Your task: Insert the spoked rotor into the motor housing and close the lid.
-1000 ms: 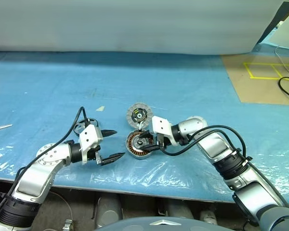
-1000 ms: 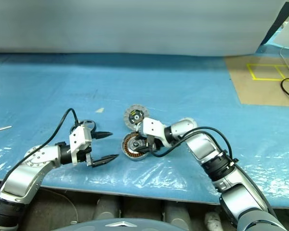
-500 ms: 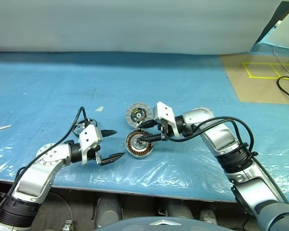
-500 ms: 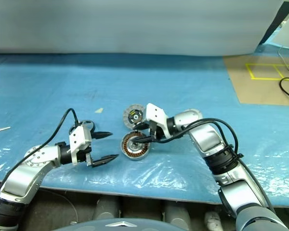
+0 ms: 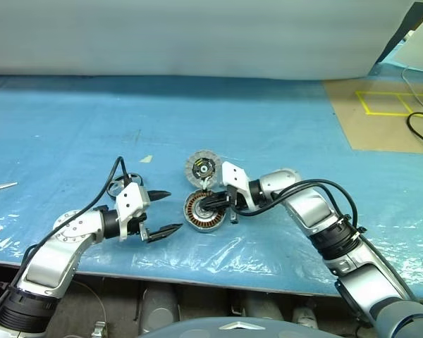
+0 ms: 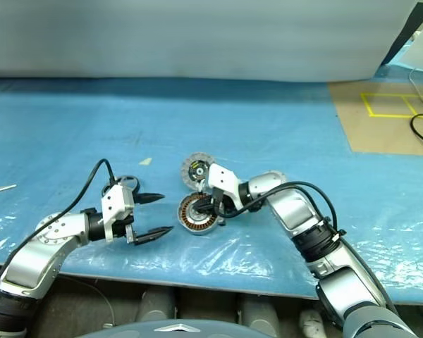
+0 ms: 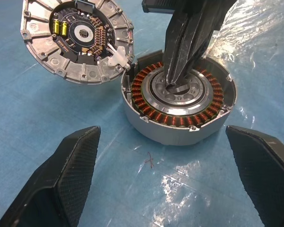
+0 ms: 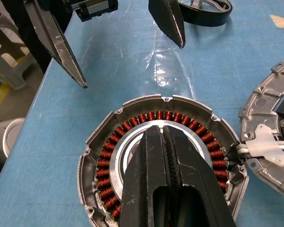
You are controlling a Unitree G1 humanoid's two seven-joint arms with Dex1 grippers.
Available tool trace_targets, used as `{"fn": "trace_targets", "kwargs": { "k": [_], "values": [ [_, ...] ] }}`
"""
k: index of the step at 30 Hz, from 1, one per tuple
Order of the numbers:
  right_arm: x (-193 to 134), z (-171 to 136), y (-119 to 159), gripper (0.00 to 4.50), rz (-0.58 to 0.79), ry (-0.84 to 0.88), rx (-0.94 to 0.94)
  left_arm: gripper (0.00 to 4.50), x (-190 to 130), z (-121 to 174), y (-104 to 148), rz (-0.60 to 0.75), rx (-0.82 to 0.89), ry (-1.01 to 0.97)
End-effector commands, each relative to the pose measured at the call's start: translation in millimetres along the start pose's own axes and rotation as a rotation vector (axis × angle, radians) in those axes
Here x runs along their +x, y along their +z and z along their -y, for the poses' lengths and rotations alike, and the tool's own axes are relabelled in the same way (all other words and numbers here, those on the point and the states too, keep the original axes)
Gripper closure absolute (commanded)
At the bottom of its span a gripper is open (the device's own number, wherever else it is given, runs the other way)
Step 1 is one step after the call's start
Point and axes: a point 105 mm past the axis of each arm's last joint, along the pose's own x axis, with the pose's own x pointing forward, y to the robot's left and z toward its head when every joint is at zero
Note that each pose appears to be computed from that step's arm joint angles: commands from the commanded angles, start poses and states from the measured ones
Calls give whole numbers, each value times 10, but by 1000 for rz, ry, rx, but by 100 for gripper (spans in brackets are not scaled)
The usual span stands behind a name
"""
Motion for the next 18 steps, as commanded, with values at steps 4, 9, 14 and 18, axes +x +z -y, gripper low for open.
{"fn": "trace_targets", "kwargs": {
  "k": [4,9,14,18],
  "values": [
    [46,-40,-108,448,-50,18,-35,0,10,19,100,22,33,-6],
    [91,-29,-324,448,-133,3,-73,0,14,22,98,20,31,-9],
    [95,3,-374,448,-140,-16,-63,0,19,19,104,22,30,-6],
    [21,40,-67,448,14,-5,40,0,18,25,102,21,29,-5]
  ]
}}
